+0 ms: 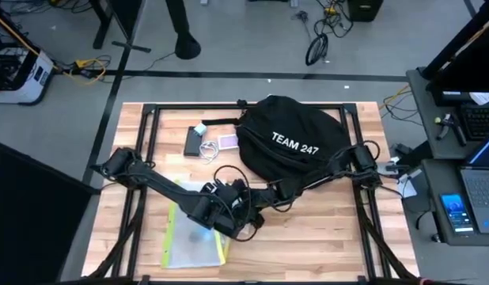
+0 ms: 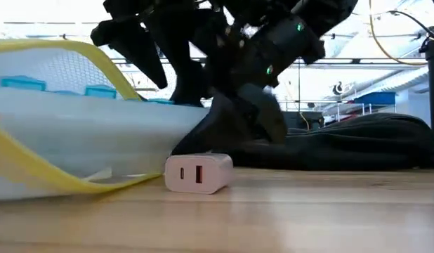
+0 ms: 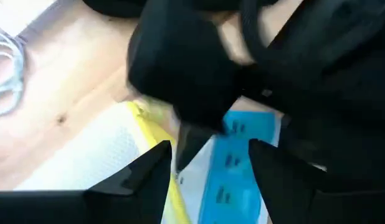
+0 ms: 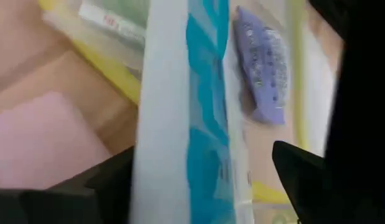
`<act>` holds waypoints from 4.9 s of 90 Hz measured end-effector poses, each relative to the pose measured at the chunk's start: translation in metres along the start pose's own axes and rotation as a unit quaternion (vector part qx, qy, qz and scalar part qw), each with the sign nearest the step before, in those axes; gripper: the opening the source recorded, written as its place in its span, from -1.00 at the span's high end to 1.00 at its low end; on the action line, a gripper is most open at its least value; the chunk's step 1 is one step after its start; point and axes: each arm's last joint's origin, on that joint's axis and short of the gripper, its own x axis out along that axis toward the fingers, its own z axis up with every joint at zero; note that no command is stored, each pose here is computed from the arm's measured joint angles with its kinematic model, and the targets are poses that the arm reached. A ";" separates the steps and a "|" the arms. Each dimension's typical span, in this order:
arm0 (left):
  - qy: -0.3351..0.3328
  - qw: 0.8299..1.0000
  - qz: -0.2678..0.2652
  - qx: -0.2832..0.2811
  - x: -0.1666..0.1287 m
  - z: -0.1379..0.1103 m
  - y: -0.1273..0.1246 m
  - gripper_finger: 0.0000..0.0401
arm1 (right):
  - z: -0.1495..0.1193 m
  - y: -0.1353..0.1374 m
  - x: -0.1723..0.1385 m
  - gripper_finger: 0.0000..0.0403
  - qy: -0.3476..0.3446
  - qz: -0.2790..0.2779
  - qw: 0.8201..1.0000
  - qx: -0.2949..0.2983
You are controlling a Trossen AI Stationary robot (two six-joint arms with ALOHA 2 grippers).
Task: Unpack backpack
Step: Put the medicine organizer into the green zip bag
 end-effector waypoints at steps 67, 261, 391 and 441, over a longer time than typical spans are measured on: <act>0.012 0.999 0.005 0.035 -0.006 -0.010 0.000 0.00 | -0.010 -0.021 -0.090 -0.53 0.133 0.116 0.951 0.255; -0.013 0.998 -0.044 0.040 -0.016 -0.022 -0.013 0.00 | -0.020 -0.009 0.030 -0.28 0.071 0.032 0.947 0.311; -0.044 0.972 -0.212 0.089 -0.118 0.022 -0.043 0.00 | 0.021 -0.059 0.028 -0.28 -0.113 -0.091 0.988 0.046; -0.103 0.953 -0.268 0.099 -0.175 0.038 -0.008 0.00 | -0.005 -0.064 0.032 -0.28 -0.047 -0.026 0.996 0.073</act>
